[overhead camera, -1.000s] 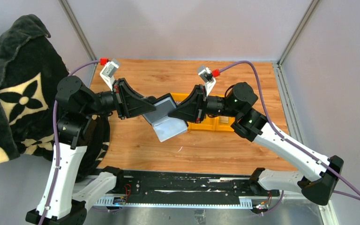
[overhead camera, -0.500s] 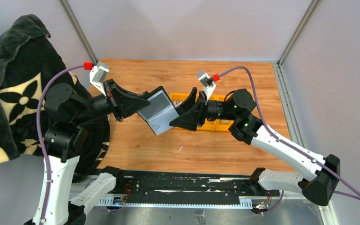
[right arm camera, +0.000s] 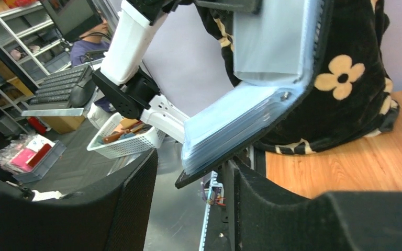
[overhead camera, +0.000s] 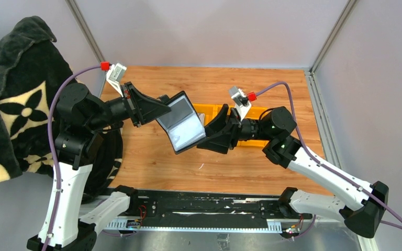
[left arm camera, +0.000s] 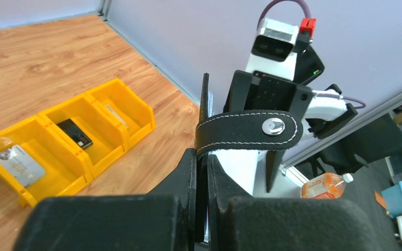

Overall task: Take the credit cards out of the card holder
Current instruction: Open the card holder at the center of the board.

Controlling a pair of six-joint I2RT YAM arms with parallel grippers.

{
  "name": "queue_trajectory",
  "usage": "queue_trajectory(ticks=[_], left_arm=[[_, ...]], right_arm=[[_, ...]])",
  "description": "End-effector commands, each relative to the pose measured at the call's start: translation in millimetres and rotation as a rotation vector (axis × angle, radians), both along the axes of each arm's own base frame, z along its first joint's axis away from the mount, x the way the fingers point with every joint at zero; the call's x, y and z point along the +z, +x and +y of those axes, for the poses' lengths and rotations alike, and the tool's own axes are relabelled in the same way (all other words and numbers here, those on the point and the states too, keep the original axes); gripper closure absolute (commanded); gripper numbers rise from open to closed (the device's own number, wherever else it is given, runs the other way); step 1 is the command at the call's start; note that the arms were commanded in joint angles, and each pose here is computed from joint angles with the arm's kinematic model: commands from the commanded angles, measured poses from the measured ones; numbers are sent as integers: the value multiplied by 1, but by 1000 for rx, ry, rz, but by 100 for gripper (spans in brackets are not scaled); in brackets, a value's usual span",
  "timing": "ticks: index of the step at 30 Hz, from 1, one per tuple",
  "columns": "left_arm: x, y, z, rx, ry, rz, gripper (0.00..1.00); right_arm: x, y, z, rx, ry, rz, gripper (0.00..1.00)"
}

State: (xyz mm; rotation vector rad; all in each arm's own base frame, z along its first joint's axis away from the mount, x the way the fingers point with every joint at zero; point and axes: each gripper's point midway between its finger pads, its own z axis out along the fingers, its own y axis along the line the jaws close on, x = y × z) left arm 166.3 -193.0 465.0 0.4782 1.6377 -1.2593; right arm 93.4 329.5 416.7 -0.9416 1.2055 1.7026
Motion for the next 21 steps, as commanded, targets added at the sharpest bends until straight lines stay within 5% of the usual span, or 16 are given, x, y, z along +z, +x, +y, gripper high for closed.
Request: queue_trajectory(ticks=[1, 12, 17, 21], left_arm=[[24, -9, -1, -18, -49, -52, 100], [32, -21, -2, -61, -72, -59, 100], [32, -21, -2, -57, -63, -67, 100], [32, -17, -1, -45, -66, -62, 100]], right_arm=[[3, 4, 0, -53, -13, -39, 51], [7, 29, 4, -182, -9, 10, 69], [15, 10, -3, -106, 26, -54, 49], [10, 1, -5, -67, 26, -66, 46]])
